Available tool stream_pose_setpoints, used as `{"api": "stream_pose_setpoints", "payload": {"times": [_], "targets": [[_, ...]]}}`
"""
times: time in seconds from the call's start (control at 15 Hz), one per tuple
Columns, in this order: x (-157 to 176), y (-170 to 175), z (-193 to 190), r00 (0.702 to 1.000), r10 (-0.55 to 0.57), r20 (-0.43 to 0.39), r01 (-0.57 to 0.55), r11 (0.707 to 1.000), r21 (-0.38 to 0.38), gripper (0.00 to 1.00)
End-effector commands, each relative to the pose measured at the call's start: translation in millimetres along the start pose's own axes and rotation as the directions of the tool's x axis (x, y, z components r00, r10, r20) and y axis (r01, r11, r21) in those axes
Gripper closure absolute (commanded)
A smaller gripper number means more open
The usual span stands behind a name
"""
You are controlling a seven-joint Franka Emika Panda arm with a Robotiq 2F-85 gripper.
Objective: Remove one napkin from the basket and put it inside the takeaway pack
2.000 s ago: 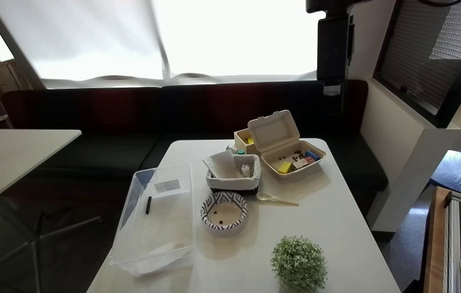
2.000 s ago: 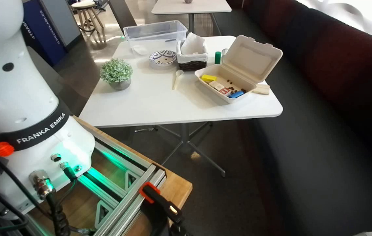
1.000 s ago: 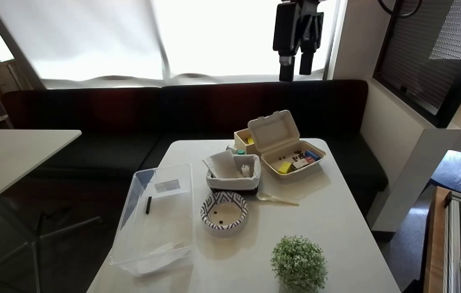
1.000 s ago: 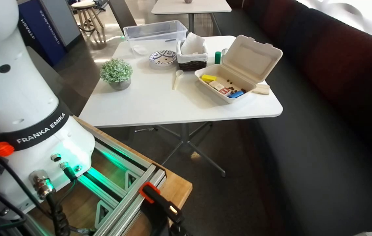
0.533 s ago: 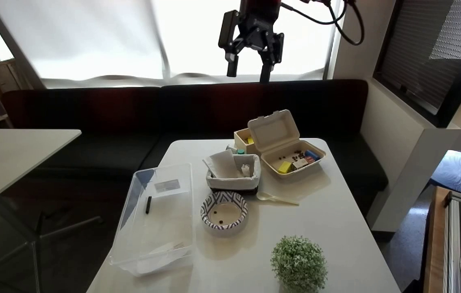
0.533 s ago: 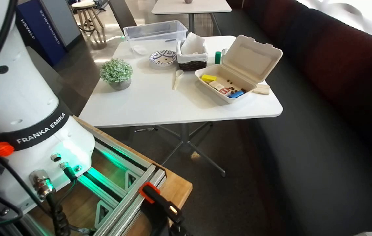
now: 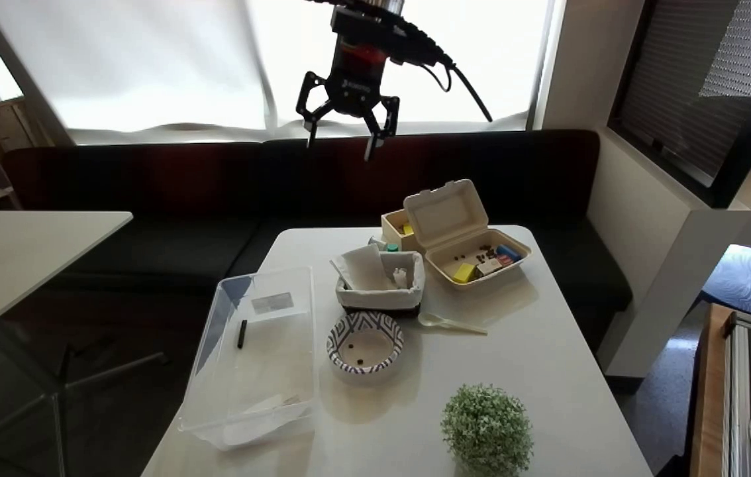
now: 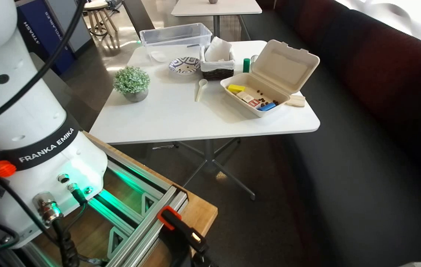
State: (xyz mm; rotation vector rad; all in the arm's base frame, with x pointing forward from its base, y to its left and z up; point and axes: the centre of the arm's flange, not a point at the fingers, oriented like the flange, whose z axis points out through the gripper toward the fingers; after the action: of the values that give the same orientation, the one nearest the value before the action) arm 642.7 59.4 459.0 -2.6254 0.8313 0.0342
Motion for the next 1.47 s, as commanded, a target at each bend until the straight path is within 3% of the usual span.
{"api": "stream_pose_setpoints", "payload": {"times": [0.0,0.2,0.27,0.4,0.87,1.0,1.4], "targets": [[48,-28,46,0.983,0.169,-0.069,-0.173,0.982,-0.071,0.0],[75,-24,84,0.963,0.248,-0.105,-0.265,0.943,-0.202,0.0],[47,-5,66,0.976,0.198,-0.092,-0.209,0.969,-0.13,0.0],[53,-3,81,0.975,0.205,-0.09,-0.217,0.965,-0.148,0.0],[51,-8,65,0.975,0.199,-0.104,-0.212,0.969,-0.129,0.0],[69,-8,70,0.935,0.31,-0.173,-0.328,0.941,-0.086,0.0],[110,-22,112,0.919,0.369,-0.136,-0.389,0.906,-0.169,0.0]]}}
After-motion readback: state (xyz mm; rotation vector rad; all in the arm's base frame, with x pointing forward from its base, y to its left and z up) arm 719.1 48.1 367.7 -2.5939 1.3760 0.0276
